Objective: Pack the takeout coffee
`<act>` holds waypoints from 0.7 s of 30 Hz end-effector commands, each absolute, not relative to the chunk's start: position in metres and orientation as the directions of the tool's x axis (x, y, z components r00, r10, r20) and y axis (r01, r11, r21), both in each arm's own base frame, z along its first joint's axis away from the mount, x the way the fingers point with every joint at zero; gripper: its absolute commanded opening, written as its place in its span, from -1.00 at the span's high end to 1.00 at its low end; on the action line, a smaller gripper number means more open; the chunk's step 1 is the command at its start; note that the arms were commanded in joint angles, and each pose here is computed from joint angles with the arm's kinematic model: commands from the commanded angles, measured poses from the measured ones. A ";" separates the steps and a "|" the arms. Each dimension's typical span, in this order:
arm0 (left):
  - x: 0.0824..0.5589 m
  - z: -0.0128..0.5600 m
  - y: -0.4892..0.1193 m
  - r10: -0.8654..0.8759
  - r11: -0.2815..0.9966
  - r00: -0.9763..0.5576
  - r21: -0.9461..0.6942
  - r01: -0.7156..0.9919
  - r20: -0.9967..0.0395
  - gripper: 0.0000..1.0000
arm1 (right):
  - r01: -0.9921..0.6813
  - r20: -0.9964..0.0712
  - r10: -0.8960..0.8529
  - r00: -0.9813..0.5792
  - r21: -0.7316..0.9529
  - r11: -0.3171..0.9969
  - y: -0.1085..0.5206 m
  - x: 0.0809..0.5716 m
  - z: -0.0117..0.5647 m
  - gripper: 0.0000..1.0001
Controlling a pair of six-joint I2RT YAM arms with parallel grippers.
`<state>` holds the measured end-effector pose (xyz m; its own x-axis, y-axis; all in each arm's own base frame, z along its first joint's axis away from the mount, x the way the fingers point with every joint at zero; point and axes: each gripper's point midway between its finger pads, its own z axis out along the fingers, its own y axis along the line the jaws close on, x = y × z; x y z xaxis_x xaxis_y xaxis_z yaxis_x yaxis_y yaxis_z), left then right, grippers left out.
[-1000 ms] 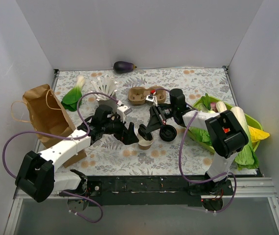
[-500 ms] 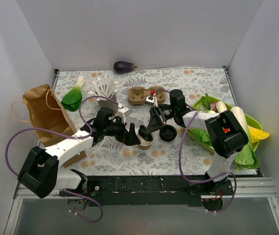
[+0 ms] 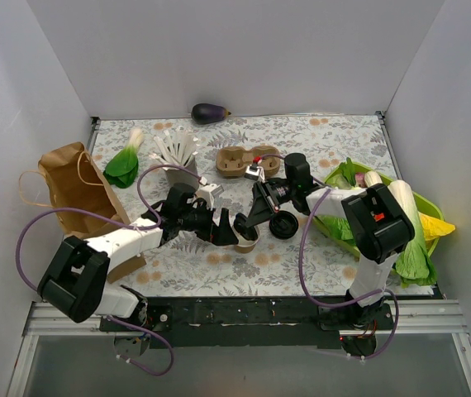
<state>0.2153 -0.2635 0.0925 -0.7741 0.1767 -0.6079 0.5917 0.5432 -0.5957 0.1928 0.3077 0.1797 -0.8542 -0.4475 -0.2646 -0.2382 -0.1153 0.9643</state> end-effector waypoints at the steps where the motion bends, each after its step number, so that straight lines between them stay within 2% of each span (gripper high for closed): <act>1: 0.222 0.096 -0.267 0.166 0.540 -0.762 -0.589 0.601 -0.626 -0.87 | -0.222 -0.280 -0.513 -0.811 0.960 -0.172 0.295 0.187 0.186 0.83; 21: 0.224 0.094 -0.267 0.173 0.541 -0.762 -0.587 0.603 -0.624 -0.85 | -0.217 -0.265 -0.480 -0.837 0.964 -0.154 0.291 0.202 0.182 0.66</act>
